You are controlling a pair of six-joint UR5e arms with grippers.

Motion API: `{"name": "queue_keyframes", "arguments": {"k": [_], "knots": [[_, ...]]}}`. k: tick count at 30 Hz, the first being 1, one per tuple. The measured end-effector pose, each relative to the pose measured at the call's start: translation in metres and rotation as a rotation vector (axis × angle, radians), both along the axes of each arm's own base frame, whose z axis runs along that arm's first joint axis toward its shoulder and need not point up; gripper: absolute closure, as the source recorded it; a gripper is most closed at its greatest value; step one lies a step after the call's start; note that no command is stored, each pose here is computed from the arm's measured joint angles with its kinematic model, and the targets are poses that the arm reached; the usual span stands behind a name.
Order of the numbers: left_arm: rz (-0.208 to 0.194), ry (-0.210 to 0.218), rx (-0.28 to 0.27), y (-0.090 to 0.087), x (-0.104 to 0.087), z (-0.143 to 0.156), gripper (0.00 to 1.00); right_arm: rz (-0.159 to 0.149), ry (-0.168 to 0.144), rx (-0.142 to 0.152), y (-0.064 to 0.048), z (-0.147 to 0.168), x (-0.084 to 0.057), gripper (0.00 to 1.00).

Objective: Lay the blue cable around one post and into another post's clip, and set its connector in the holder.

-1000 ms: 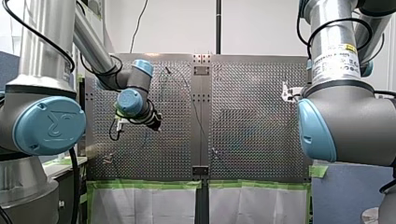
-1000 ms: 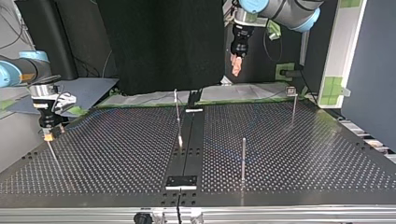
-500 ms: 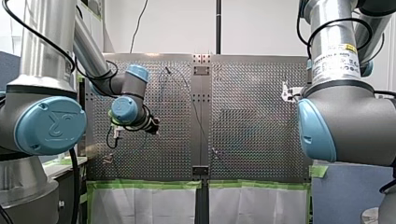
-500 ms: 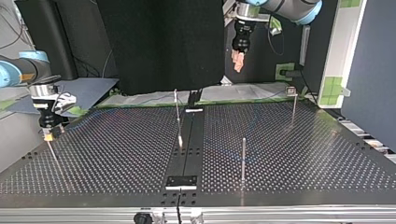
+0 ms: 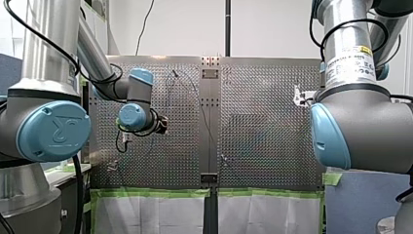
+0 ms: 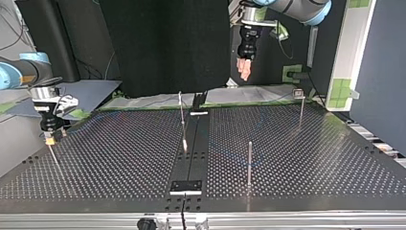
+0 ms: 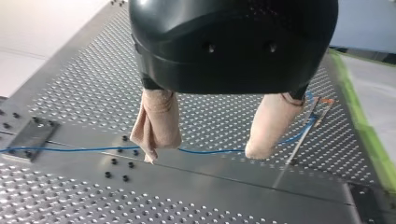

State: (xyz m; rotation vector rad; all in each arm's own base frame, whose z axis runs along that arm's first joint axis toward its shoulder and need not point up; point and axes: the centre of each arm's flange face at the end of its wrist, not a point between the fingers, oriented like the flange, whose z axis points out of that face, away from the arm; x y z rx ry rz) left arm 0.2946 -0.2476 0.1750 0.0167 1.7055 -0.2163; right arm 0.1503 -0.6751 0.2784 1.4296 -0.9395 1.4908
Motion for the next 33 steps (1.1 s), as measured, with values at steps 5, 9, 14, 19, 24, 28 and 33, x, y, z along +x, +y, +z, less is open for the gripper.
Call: {"name": "queue_keyframes", "arguments": {"k": [5,9,14,19,24,28,33], "knots": [[0.000,-0.038,-0.019,-0.001,0.005,0.003,0.00,0.000,0.000,0.000,0.000,0.000,0.000,0.01],[0.000,-0.070,-0.033,-0.003,0.008,0.007,0.00,0.000,0.001,0.001,0.000,0.000,0.000,0.01],[0.000,-0.113,-0.052,-0.005,0.012,0.011,0.00,0.000,0.001,0.001,0.000,0.000,0.000,0.01],[0.003,-0.158,-0.068,-0.006,0.017,0.015,0.00,0.000,0.001,0.001,0.000,0.000,0.000,0.01],[0.010,-0.199,-0.082,-0.007,0.021,0.020,0.00,0.000,0.001,0.001,0.000,0.000,0.000,0.01],[0.013,-0.214,-0.085,-0.008,0.022,0.022,0.00,0.000,0.001,0.001,0.000,0.000,0.000,0.01],[0.017,-0.213,-0.085,-0.007,0.022,0.022,0.00,0.000,0.001,0.001,0.000,0.000,0.000,0.01]]}}
